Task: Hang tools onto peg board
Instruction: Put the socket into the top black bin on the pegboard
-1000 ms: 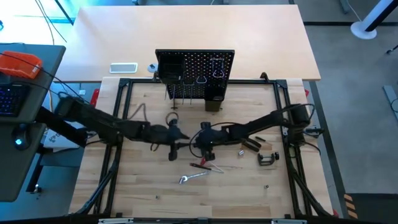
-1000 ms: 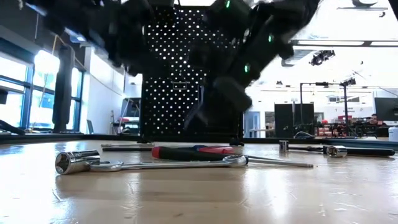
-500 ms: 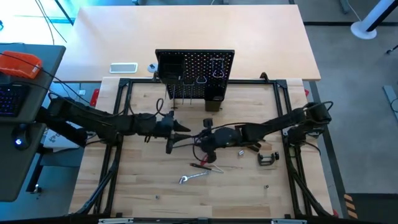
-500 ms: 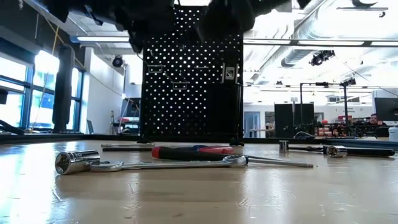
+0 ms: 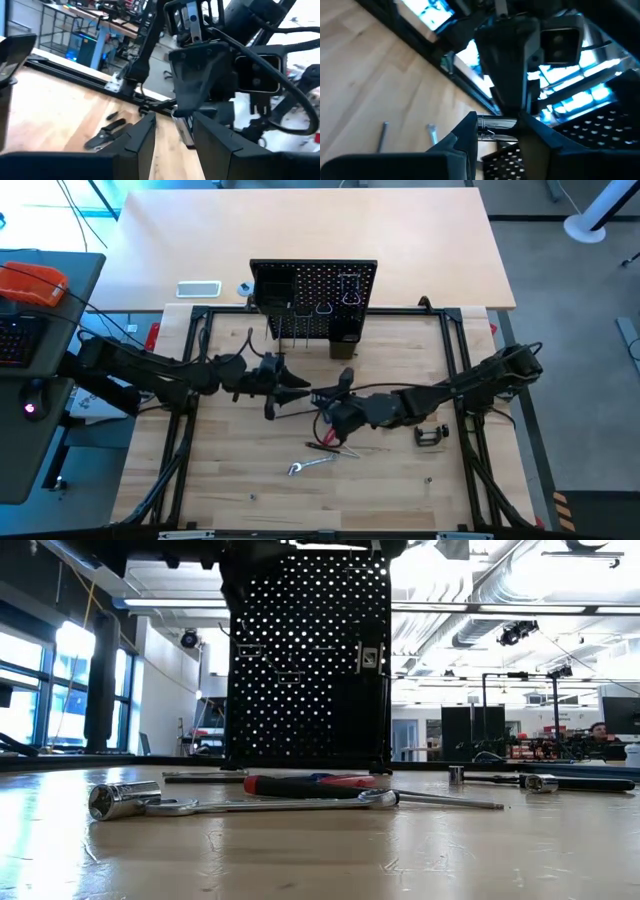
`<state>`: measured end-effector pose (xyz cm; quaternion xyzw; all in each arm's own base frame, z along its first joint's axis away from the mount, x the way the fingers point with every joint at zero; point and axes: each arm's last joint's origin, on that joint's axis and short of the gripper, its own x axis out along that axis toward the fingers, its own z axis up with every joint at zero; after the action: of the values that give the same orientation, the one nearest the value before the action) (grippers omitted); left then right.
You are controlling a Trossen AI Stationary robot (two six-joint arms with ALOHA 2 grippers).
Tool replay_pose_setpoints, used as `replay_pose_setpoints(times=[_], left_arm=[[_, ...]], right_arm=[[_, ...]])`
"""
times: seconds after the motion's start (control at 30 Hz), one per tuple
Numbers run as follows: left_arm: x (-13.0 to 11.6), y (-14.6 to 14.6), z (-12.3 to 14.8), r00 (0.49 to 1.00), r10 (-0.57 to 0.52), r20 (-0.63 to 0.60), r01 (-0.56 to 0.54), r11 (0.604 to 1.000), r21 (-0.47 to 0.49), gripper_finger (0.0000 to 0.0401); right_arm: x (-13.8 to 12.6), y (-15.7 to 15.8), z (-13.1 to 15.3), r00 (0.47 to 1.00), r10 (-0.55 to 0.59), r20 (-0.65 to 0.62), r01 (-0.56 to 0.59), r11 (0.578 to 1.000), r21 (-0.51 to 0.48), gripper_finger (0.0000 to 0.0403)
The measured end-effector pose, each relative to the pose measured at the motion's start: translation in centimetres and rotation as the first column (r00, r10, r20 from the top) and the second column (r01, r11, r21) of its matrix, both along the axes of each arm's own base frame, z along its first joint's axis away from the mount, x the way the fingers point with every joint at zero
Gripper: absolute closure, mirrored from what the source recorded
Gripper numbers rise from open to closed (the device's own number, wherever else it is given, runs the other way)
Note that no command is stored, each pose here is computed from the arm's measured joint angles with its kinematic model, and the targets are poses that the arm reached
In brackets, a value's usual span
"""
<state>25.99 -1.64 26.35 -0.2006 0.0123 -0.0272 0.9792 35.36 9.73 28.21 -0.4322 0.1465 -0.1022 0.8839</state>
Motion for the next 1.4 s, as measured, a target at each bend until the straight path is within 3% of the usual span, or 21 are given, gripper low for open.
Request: replay_pose_setpoints(times=[0.47, 0.8, 1.4], left_arm=[[0.0, 0.1, 0.7, 0.996, -0.044, 0.074, 0.048, 0.998, -0.051, 0.0282], [0.0, 0.2, 1.1, 0.989, -0.085, 0.120, 0.095, 0.992, -0.078, 0.0308], [0.7, 0.3, 0.3, 0.993, -0.078, 0.090, 0.087, 0.991, -0.105, 0.0298]], right_arm=[[0.2, 0.1, 1.2, 0.996, 0.038, 0.084, -0.035, 0.998, -0.043, 0.0305], [0.4, -0.4, 1.3, 0.994, 0.057, 0.096, -0.051, 0.997, -0.057, 0.0305], [0.7, -1.3, 1.3, 0.992, 0.077, 0.101, -0.073, 0.996, -0.047, 0.0305]])
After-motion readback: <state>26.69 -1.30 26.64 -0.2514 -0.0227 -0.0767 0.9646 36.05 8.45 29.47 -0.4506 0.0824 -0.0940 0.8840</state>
